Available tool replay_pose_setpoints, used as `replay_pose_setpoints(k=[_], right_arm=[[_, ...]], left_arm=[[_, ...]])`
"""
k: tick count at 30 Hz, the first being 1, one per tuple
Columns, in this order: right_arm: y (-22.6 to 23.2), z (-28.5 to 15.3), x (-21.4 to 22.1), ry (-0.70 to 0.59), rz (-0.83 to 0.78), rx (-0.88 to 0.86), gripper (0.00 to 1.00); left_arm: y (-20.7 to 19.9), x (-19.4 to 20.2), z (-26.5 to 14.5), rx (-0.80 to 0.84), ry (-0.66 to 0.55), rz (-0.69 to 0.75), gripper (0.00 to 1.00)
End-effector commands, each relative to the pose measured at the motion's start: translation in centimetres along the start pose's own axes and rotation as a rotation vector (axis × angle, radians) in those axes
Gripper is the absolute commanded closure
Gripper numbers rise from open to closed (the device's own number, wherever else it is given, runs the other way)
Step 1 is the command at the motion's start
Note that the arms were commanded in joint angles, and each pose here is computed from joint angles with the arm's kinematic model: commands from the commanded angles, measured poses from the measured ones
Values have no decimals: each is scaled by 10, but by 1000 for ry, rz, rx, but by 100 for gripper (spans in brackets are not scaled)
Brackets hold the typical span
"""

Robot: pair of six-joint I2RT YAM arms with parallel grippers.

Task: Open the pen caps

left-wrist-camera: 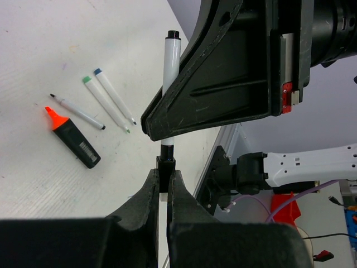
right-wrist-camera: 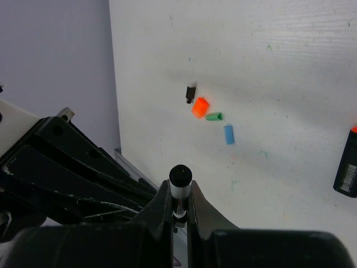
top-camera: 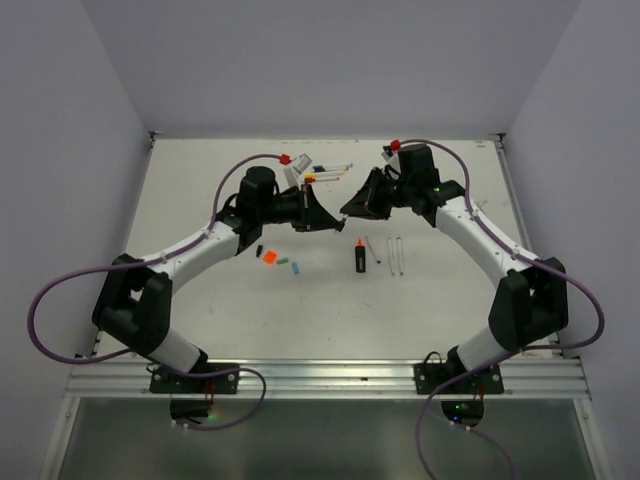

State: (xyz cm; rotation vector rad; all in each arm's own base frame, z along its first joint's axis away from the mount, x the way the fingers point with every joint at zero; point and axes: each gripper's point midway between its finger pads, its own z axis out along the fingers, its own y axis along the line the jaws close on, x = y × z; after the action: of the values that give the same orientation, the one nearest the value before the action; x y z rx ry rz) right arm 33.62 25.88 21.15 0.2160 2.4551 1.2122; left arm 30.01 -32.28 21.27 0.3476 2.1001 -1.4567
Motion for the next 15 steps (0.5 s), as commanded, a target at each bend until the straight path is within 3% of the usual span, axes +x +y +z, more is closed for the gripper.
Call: replay_pose_setpoints(k=[1, 2, 6, 9, 15], right_arm=[[5, -4, -3, -21, -19, 2, 100], [6, -5, -3, -23, -22, 0, 100], [9, -11, -1, -30, -27, -7, 100], [8, -13, 1, -29, -23, -9, 100], [11, -15, 1, -30, -24, -15, 100]], left_arm=[[-23, -8, 0, 96, -15, 58, 100], [-20, -5, 0, 82, -4, 47, 99], [-9, 1, 0, 48, 12, 41, 75], [-8, 2, 1, 43, 13, 46, 68], [-8, 3, 8, 48, 29, 42, 67]])
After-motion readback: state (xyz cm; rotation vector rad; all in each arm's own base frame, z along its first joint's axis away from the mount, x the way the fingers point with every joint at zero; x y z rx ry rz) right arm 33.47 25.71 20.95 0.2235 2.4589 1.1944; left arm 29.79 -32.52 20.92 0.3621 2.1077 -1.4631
